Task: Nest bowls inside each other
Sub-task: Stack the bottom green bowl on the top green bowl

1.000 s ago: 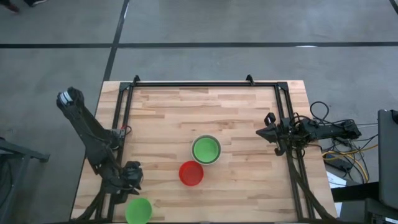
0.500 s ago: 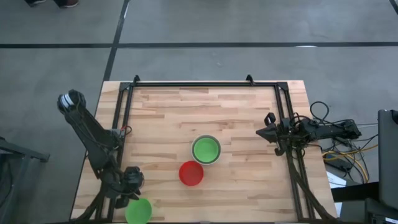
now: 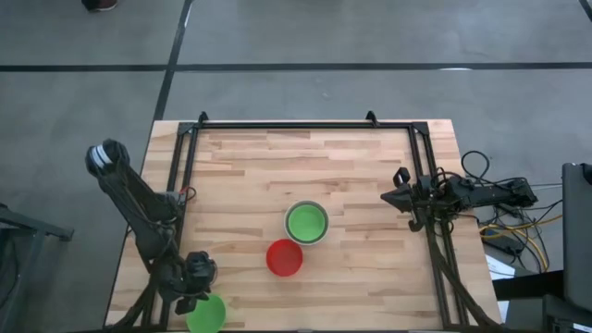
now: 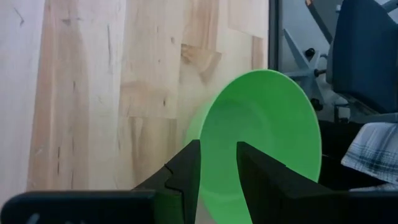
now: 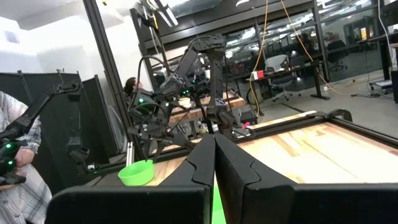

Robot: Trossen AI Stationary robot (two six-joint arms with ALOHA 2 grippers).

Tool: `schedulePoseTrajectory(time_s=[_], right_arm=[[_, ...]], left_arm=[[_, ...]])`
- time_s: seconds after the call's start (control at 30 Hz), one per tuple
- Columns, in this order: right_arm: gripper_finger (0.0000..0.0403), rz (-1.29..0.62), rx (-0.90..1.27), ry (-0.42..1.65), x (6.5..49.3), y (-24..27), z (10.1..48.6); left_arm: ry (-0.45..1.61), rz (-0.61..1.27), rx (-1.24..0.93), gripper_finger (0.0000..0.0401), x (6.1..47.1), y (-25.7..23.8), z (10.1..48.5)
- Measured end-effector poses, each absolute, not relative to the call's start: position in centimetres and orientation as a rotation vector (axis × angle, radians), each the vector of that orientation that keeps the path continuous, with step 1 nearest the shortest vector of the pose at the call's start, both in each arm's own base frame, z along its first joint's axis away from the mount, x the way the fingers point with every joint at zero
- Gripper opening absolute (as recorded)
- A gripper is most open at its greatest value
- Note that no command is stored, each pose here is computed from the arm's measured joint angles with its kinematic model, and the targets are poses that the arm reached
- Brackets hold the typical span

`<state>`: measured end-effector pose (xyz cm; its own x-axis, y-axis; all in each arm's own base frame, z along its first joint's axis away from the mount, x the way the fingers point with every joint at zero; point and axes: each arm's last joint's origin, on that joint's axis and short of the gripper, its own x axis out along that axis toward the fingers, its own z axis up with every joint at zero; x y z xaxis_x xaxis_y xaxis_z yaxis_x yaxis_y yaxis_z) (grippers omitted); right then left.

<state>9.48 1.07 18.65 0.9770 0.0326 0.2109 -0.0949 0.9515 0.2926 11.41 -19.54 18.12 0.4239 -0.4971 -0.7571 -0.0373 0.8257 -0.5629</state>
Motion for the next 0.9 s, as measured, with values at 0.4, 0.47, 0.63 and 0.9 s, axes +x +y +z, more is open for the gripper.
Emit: schedulePoseTrajectory(time_s=[0.4,0.47,0.63,0.9], right_arm=[[0.0008,0.066,0.306,-0.206,9.5,1.1,18.6],[0.0008,0.066,0.306,-0.206,9.5,1.1,18.6],[0.0008,0.065,0.306,-0.206,9.5,1.1,18.6],[0.0008,0.066,0.306,-0.206,9.5,1.1,18.6]], left_arm=[[1.151,-0.25,-0.534,0.0108,11.5,-19.8,16.7],[1.159,-0.238,-0.535,0.0108,11.6,-19.9,16.4],[1.179,-0.215,-0.527,0.0108,11.7,-20.1,15.7],[1.206,-0.213,-0.546,0.0106,11.9,-20.6,15.1]])
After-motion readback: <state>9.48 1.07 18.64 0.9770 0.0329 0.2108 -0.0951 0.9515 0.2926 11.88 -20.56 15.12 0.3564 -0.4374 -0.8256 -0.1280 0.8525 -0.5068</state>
